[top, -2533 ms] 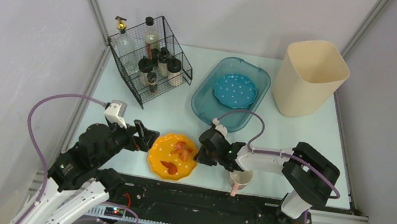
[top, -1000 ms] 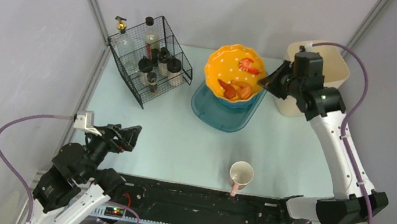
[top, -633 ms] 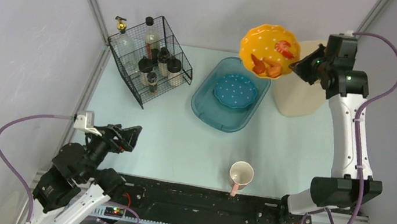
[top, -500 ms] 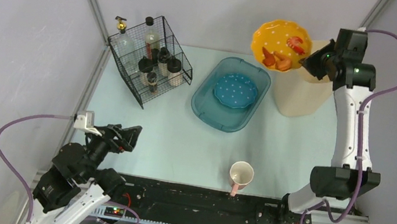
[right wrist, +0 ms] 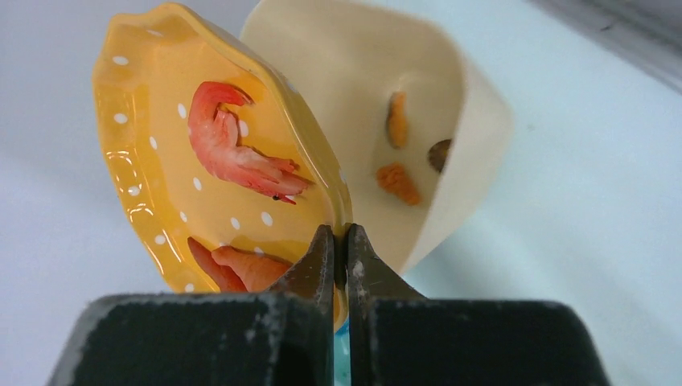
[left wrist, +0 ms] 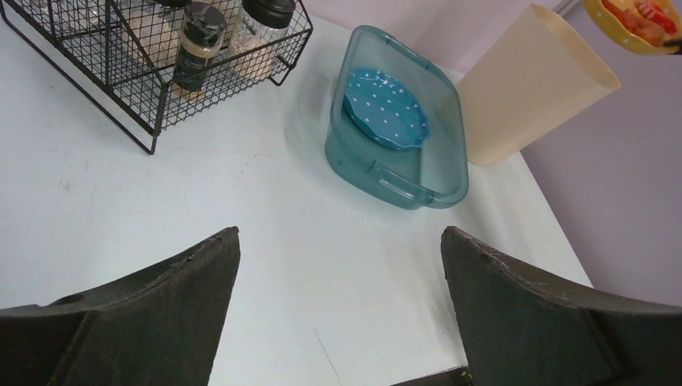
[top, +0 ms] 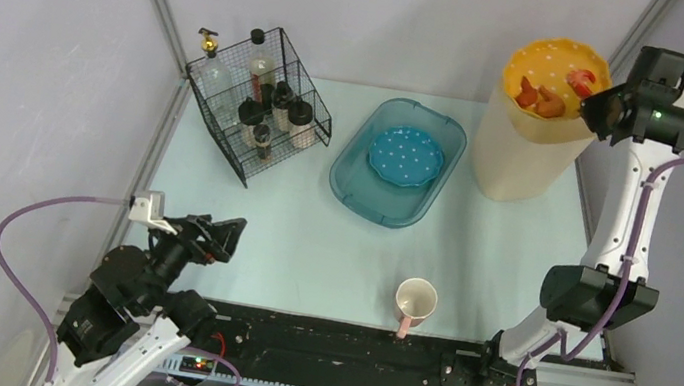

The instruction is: Clear the kitchen counter

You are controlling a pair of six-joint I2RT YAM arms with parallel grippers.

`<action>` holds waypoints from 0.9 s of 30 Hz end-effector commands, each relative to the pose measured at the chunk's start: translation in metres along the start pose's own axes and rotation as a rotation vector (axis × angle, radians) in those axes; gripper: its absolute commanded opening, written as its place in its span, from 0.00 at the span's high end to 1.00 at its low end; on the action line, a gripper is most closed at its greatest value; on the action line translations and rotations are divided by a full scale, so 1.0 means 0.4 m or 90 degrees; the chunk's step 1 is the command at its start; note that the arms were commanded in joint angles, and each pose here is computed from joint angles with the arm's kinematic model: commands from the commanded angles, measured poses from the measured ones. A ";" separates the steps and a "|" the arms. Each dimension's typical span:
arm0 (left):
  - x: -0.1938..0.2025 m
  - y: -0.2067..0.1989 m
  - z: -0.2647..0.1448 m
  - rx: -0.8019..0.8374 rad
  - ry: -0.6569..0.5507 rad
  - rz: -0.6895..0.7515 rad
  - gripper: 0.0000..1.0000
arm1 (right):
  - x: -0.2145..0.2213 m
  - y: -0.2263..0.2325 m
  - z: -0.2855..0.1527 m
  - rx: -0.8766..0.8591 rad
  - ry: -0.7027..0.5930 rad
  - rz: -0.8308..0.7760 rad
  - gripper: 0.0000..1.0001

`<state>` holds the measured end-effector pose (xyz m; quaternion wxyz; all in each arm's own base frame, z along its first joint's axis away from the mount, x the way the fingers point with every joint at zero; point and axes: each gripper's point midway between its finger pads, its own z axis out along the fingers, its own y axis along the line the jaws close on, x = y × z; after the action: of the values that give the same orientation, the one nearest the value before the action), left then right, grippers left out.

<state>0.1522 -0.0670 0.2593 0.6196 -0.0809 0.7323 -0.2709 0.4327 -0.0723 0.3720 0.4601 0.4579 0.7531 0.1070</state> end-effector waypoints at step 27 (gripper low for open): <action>0.001 -0.002 0.015 -0.010 0.008 0.004 0.02 | -0.254 -0.008 0.030 0.117 -0.293 -0.170 1.00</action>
<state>0.1552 -0.0668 0.2565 0.6156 -0.0844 0.7381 -0.2629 0.4318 -0.1540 0.3403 0.4588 0.4237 0.7722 -0.1167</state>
